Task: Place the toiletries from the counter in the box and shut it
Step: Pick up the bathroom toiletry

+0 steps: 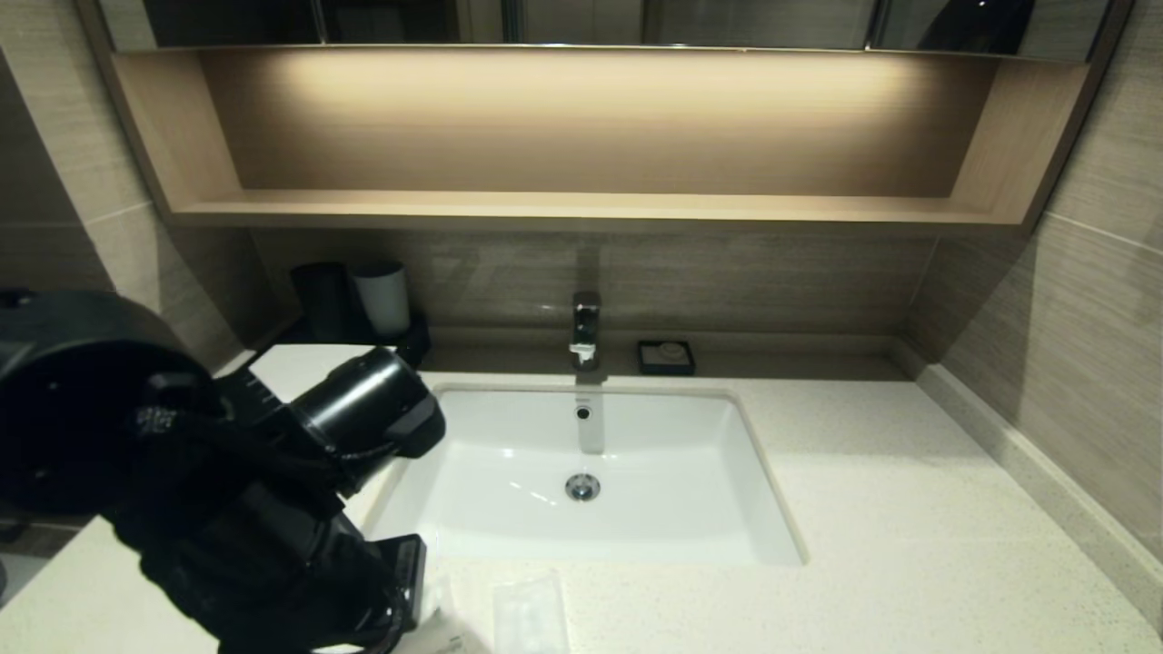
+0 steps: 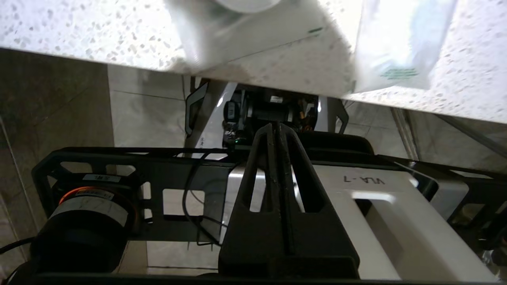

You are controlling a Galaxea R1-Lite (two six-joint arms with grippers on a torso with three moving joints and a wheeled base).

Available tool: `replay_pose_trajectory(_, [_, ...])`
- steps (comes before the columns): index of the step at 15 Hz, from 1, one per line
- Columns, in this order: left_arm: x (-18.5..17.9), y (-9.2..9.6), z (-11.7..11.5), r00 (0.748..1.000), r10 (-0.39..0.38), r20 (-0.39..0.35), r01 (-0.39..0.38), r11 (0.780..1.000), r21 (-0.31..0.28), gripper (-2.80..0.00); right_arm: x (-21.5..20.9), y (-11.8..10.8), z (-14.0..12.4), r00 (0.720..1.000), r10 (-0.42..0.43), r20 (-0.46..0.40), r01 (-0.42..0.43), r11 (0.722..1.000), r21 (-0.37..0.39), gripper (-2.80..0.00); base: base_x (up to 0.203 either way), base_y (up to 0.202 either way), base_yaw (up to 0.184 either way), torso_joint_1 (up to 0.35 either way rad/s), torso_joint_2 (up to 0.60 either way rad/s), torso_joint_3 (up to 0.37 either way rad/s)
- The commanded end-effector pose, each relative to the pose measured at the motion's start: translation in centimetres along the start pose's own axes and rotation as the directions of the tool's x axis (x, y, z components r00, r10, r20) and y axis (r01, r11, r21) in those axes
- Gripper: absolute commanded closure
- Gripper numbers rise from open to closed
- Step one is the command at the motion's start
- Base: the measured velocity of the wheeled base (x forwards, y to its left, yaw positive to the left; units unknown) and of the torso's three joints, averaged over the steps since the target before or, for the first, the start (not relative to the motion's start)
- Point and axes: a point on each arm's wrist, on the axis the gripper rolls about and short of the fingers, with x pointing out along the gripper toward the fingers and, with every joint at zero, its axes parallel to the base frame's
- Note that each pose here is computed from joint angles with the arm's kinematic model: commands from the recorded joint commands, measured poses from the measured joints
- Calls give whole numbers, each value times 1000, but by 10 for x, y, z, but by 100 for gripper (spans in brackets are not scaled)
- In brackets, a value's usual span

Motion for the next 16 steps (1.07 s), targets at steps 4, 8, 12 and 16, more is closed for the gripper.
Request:
replay_pose_trajectory(4, [14, 32, -30, 995, 87, -42, -83, 993, 83, 0, 0, 0, 0, 1000, 0, -1, 0, 1000, 1, 0, 0, 0, 0, 0, 0, 0])
replay_pose_trajectory(8, [24, 43, -39, 999, 35, 37, -41, 983, 182, 0, 0, 0, 0, 1000, 0, 0, 0, 1000, 0, 0, 0, 0, 0, 0, 0, 0])
replay_pose_trajectory(12, [37, 56, -48, 980, -93, 174, 32, 946, 322, 0, 0, 0, 0, 1000, 0, -1, 0, 1000, 1, 0, 0, 0, 0, 0, 0, 0])
replay_pose_trajectory(16, [47, 66, -46, 957, -139, 254, 29, 920, 391, 0, 0, 0, 0, 1000, 0, -1, 0, 1000, 1, 0, 0, 0, 0, 0, 0, 0])
